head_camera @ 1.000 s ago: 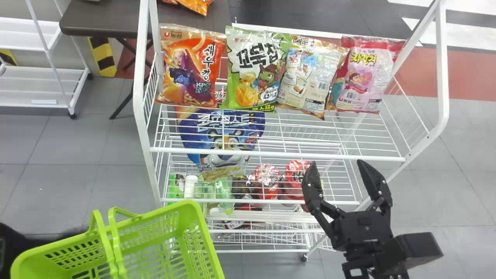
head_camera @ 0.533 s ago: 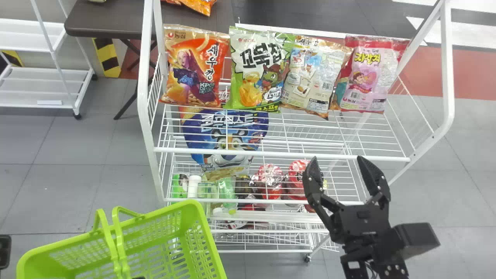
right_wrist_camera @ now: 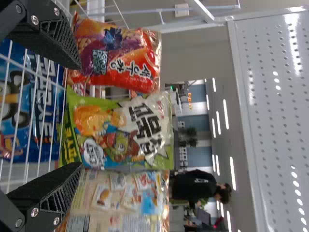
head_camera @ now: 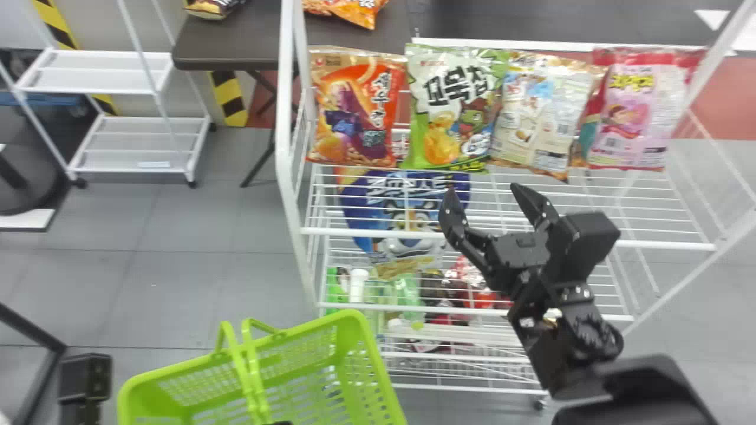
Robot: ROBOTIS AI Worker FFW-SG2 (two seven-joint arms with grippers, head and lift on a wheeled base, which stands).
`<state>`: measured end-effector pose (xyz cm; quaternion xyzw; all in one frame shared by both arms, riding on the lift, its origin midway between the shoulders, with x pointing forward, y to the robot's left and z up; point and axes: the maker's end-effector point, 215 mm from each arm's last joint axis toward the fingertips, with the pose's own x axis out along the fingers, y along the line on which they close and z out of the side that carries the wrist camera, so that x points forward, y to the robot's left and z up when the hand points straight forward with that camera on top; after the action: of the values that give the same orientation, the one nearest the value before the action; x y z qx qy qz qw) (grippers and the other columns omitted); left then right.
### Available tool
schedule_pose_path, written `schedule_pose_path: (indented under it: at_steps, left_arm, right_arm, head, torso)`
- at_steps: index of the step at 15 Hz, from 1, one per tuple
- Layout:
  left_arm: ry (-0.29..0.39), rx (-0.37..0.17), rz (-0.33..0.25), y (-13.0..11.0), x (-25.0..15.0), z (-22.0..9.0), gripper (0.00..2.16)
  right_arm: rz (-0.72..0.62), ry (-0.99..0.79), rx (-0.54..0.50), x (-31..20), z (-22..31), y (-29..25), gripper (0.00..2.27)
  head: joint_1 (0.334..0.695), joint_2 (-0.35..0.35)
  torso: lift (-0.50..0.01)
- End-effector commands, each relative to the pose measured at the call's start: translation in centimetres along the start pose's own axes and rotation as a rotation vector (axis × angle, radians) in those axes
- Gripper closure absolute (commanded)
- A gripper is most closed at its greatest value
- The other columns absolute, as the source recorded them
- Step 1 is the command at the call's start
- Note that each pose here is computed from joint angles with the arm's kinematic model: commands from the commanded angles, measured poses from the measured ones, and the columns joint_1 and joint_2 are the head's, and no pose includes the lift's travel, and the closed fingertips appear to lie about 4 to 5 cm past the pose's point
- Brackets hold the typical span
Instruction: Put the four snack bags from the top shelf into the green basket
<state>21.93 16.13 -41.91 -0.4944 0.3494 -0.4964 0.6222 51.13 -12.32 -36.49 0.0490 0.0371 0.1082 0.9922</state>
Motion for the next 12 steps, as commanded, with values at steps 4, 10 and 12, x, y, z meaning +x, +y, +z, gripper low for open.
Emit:
schedule_pose_path:
  at_steps: [4, 10, 12]
  left_arm:
    - [0.019, 0.008, -0.016, -0.4, 0.2, 0.2, 2.15]
    - [0.052, 0.013, -0.028, -0.6, 0.6, 0.0, 2.15]
    - [0.051, 0.007, -0.031, -0.6, 0.5, -0.4, 2.15]
  right_arm:
    - [0.063, 0.013, 0.081, 6.8, 1.1, 2.9, 0.11]
    - [0.097, 0.048, 0.029, 13.1, 0.6, 5.1, 0.12]
    - [0.117, 0.069, 0.005, 14.3, -0.1, 5.6, 0.12]
  head:
    - [0.695, 0.101]
    - [0.695, 0.136]
    - [0.695, 0.141]
  torso:
    - [0.0]
    - [0.0]
    - [0.0]
